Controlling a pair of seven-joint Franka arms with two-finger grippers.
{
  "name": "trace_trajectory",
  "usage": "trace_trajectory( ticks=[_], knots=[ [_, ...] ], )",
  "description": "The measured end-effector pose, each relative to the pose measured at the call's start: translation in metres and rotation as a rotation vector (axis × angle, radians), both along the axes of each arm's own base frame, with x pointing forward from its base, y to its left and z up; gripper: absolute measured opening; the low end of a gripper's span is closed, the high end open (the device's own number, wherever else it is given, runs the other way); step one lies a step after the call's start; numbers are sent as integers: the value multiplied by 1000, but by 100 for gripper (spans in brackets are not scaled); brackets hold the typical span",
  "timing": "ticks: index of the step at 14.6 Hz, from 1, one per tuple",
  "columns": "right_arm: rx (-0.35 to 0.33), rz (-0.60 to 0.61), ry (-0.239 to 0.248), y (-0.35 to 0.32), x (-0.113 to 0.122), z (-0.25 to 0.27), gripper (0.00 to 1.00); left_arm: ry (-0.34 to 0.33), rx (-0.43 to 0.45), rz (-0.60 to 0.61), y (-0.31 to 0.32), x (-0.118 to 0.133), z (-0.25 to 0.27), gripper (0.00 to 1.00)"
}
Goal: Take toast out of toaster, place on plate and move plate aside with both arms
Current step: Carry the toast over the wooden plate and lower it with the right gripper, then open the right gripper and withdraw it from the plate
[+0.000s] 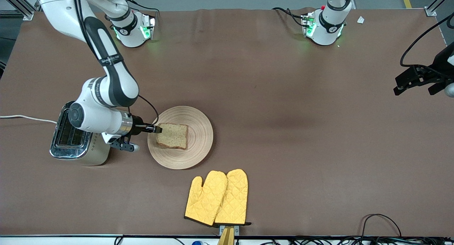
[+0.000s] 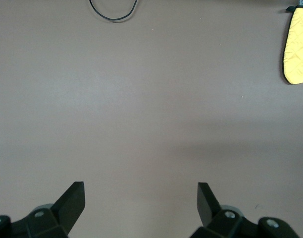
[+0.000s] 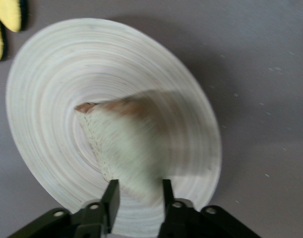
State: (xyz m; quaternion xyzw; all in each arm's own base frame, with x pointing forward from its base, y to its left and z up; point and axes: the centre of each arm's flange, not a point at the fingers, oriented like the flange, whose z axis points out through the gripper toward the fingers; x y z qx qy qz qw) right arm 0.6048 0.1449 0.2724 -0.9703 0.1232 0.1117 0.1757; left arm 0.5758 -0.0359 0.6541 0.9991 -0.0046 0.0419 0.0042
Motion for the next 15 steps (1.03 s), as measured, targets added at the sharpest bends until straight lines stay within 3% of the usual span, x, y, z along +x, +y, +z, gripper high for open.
trace_trajectory(
  ticks=[1, 2, 5, 7, 9, 13, 15],
  knots=[
    [4, -3, 19, -9, 0, -1, 58, 0, 0, 0, 0, 0, 0, 100],
    [6, 3, 31, -18, -1, 1, 72, 0, 0, 1, 0, 0, 0, 100],
    [-37, 37, 36, -51, 1, 26, 99, 1, 0, 0, 0, 0, -1, 100],
    [-84, 50, 18, -84, 1, 60, 100, 14, 0, -6, -3, 1, -5, 100],
    [-122, 48, -16, -120, -4, 106, 100, 75, -25, -22, -10, 1, -21, 100],
    [-208, 82, -67, -171, -25, 197, 100, 231, -266, -38, -43, 19, -89, 100],
    [-214, 123, -106, -198, -30, 237, 100, 289, -367, -36, -63, 38, -134, 100]
  ],
)
